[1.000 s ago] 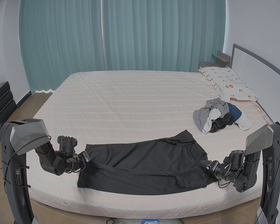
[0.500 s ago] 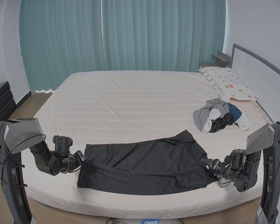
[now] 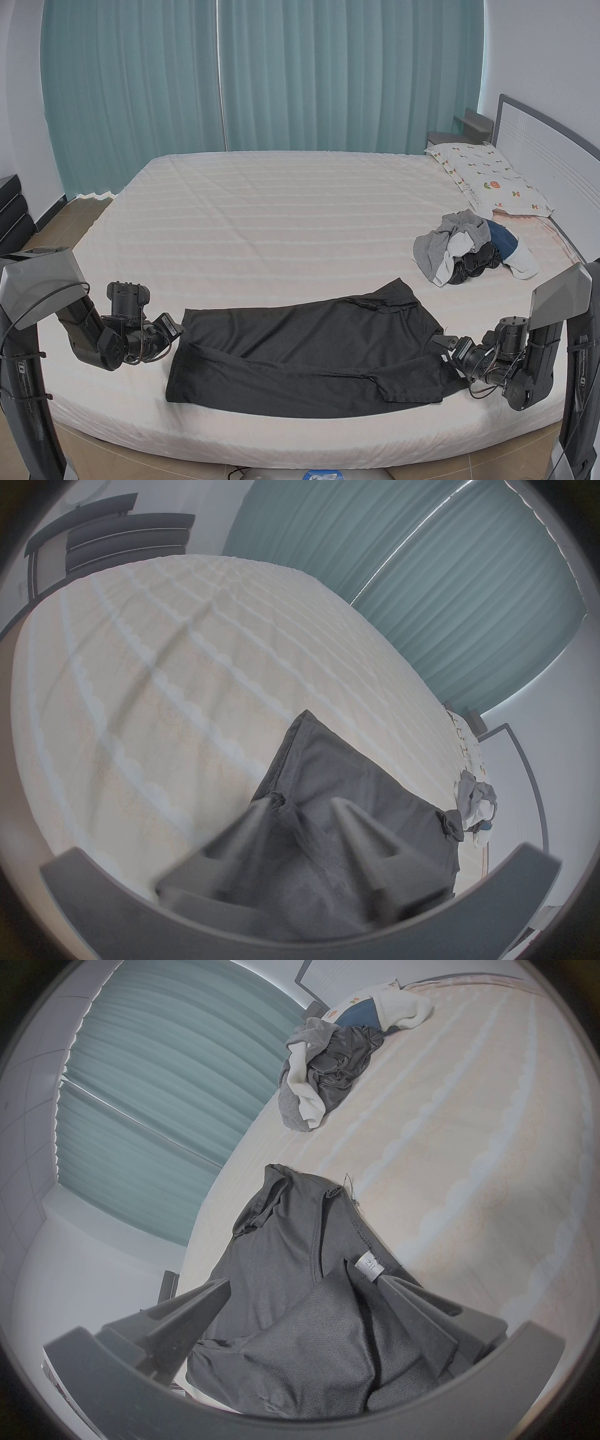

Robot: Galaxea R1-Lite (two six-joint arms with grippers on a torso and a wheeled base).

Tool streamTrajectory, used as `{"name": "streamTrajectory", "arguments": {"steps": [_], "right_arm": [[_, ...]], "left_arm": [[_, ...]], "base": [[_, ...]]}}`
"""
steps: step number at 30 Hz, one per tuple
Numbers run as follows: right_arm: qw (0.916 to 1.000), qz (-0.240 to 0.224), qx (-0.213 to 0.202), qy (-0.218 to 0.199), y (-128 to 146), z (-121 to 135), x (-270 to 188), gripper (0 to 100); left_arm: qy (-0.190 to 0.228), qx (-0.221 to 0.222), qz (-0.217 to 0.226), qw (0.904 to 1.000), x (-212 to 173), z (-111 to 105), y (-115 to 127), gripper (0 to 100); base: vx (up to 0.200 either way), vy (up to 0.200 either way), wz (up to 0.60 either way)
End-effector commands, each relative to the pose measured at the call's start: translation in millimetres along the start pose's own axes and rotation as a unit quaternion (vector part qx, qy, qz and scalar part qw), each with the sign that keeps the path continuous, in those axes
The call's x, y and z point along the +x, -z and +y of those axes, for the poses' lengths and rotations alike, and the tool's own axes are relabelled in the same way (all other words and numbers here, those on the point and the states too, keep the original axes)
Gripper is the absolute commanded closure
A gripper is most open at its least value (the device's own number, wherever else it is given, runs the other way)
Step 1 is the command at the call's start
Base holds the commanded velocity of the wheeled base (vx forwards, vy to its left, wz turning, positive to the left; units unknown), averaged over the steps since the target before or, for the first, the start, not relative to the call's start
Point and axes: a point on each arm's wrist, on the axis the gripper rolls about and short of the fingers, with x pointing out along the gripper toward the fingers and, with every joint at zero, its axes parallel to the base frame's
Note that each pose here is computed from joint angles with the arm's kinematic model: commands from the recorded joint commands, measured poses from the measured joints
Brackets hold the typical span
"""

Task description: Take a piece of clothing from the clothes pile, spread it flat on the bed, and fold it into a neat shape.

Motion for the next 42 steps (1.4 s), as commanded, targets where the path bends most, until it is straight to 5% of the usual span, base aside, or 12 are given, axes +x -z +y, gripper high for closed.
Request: {"name": "streamTrajectory", "arguments": {"steps": [1,18,19,42], "right_arm": [[1.0,0.0,-0.001,-0.002,1,0,1,0],[1.0,0.007,-0.002,-0.001,5,0,3,0],[1.0,0.007,-0.002,-0.001,5,0,3,0],[0.9998,-0.011,-0.01,-0.016,-3,12,-4,0]], "left_arm": [[0.001,0.003,0.008,1.0,11,0,4,0],[-0.002,0.026,0.021,0.9994,42,-7,21,0],[-0.006,0.027,0.021,0.9994,43,-6,22,100],[-0.032,0.021,0.005,0.9993,0,0,20,100]], "base": [[0.0,0.0,0.0],[0.0,0.0,0.0],[0.0,0.0,0.0],[0.0,0.0,0.0]]}}
